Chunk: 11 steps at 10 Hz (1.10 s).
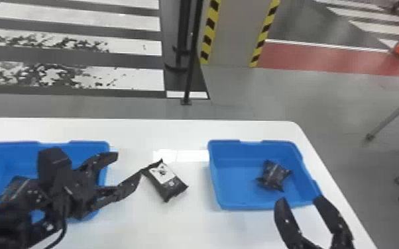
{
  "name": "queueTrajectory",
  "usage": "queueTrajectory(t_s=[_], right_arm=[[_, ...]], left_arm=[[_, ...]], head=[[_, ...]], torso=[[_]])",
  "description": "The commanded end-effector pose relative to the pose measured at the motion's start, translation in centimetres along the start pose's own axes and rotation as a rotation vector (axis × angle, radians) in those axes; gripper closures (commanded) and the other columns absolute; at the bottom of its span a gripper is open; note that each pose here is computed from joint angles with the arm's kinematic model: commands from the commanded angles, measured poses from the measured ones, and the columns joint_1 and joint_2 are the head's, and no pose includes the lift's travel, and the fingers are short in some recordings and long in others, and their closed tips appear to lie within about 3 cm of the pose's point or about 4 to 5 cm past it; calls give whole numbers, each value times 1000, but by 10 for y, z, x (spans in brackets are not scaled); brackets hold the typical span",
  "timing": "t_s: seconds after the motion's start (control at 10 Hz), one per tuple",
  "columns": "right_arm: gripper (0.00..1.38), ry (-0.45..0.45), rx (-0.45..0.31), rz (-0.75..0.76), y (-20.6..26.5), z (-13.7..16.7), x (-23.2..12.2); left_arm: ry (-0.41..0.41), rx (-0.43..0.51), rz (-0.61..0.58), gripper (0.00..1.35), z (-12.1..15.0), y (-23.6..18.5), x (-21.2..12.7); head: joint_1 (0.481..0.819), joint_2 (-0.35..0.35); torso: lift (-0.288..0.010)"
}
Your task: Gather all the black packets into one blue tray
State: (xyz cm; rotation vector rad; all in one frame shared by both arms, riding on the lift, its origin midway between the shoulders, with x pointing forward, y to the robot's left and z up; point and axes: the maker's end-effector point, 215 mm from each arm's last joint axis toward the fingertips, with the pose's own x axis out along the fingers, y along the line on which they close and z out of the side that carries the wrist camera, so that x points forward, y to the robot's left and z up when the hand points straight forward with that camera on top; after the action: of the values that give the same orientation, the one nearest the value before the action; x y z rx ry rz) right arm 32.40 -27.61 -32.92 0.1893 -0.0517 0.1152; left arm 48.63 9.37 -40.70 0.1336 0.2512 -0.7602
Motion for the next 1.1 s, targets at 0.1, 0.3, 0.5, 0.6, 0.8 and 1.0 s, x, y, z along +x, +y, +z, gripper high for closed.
queueTrajectory(t_s=[0.1, 0.3, 0.5, 0.6, 0.8, 1.0], right_arm=[[188, -4, 10, -2, 1, -1, 2], [188, -5, 14, -4, 0, -1, 2], [188, -5, 27, -3, 2, -4, 4], [188, -8, 32, 0, 3, -4, 6], [188, -8, 47, 0, 4, -8, 8], [188, -18, 70, 19, 12, -12, 17]], left_arm=[[62, 10, -40, 407, -11, -5, 31], [147, -9, -76, 409, -39, -7, 55], [179, 41, -155, 403, -39, -33, 80], [201, 38, -182, 403, -46, -42, 89], [286, 110, -169, 394, -66, -26, 105], [288, 171, -153, 392, -66, -7, 115]], head=[[695, -267], [695, -272], [695, -290], [695, -310], [695, -333], [695, -313]], torso=[[-110], [-110], [-110], [-110], [-110], [-110]])
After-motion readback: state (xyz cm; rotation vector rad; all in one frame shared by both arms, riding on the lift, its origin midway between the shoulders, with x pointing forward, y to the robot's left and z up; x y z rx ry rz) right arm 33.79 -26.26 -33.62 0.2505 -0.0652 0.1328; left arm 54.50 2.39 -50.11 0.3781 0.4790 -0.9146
